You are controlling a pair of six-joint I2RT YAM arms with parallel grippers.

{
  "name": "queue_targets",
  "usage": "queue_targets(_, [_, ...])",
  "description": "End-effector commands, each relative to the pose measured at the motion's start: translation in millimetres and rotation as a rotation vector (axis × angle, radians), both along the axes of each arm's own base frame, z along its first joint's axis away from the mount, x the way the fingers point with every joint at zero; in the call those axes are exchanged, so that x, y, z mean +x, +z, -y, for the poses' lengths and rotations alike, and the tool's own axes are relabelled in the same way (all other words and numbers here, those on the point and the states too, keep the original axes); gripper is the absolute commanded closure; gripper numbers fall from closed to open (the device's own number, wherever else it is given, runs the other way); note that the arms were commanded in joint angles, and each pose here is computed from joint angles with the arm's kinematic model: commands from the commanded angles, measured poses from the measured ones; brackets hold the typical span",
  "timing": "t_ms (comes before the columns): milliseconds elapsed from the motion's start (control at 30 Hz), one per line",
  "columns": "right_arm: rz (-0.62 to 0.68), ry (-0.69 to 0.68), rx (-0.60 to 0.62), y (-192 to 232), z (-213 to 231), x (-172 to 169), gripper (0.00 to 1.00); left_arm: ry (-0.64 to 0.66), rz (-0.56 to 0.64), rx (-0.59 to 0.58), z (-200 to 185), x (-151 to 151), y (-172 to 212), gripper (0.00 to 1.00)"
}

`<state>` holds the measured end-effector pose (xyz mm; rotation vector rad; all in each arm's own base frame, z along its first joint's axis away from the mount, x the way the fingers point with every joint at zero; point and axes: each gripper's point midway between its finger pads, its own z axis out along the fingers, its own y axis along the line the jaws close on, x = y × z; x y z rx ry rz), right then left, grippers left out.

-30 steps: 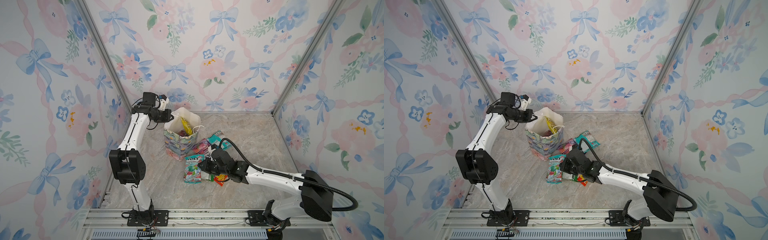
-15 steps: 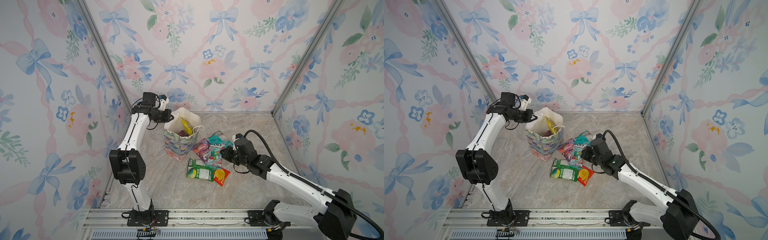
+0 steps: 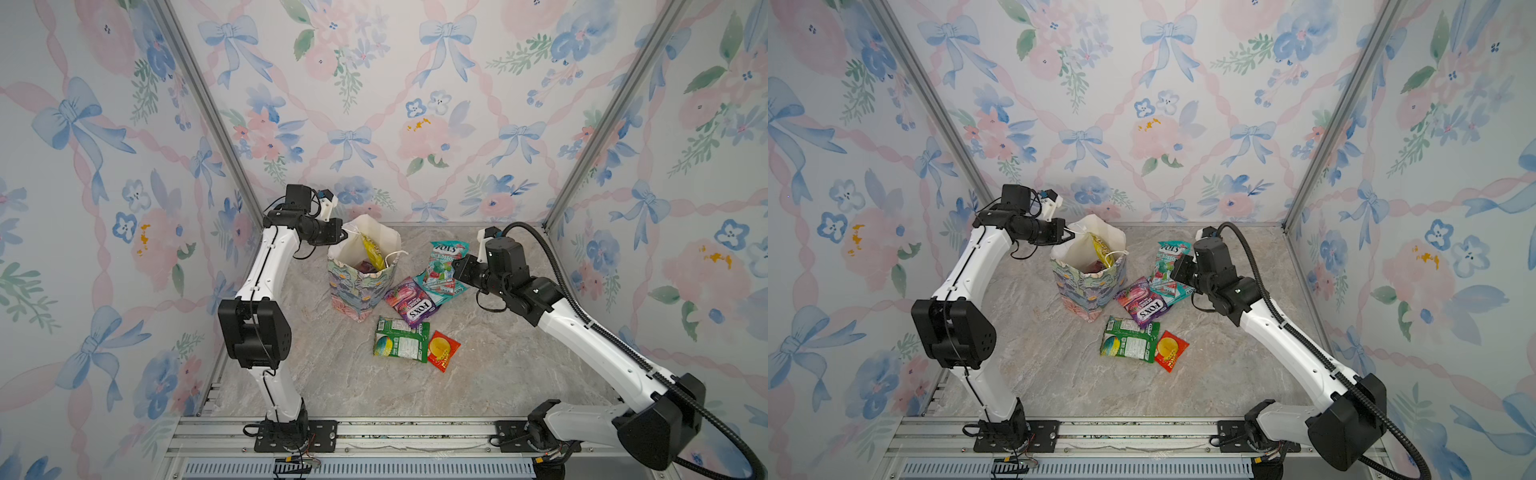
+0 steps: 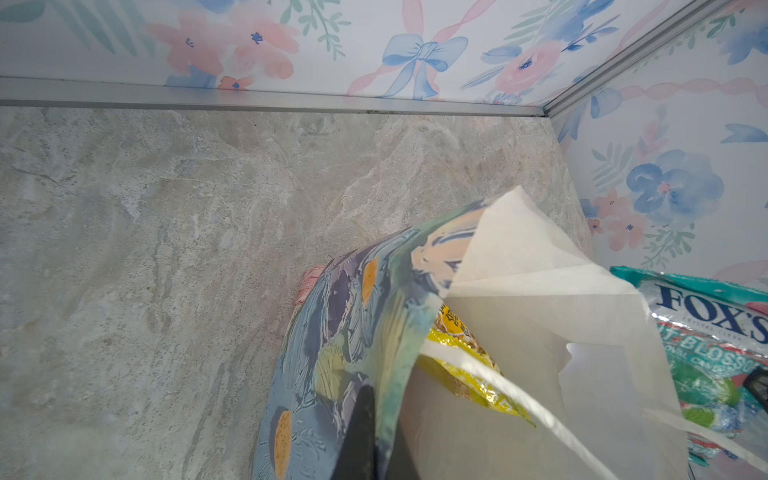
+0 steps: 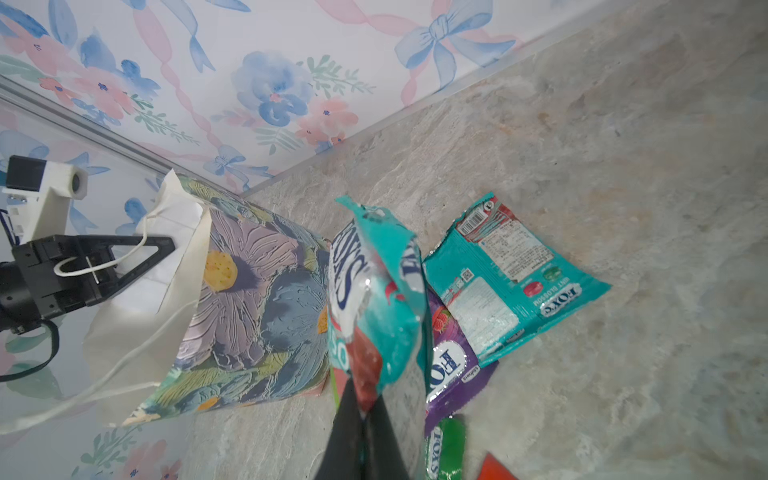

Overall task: Place the snacks into the paper bag
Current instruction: 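Lift the mint Fox's packet with the right gripper and carry it above the bag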

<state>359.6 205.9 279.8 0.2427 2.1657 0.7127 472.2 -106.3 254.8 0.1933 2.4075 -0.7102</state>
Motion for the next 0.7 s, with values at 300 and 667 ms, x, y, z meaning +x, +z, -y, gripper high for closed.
queue_targets(300, [0.236,0.022,-0.066,87,-8,57,1.0,-0.002,-0.013,-0.013,2,-4,0,1.0])
queue_targets(667, [0.355,0.093,-0.021,140,-54,83,1.0,-0.003,-0.013,-0.013,2,-4,-1,1.0])
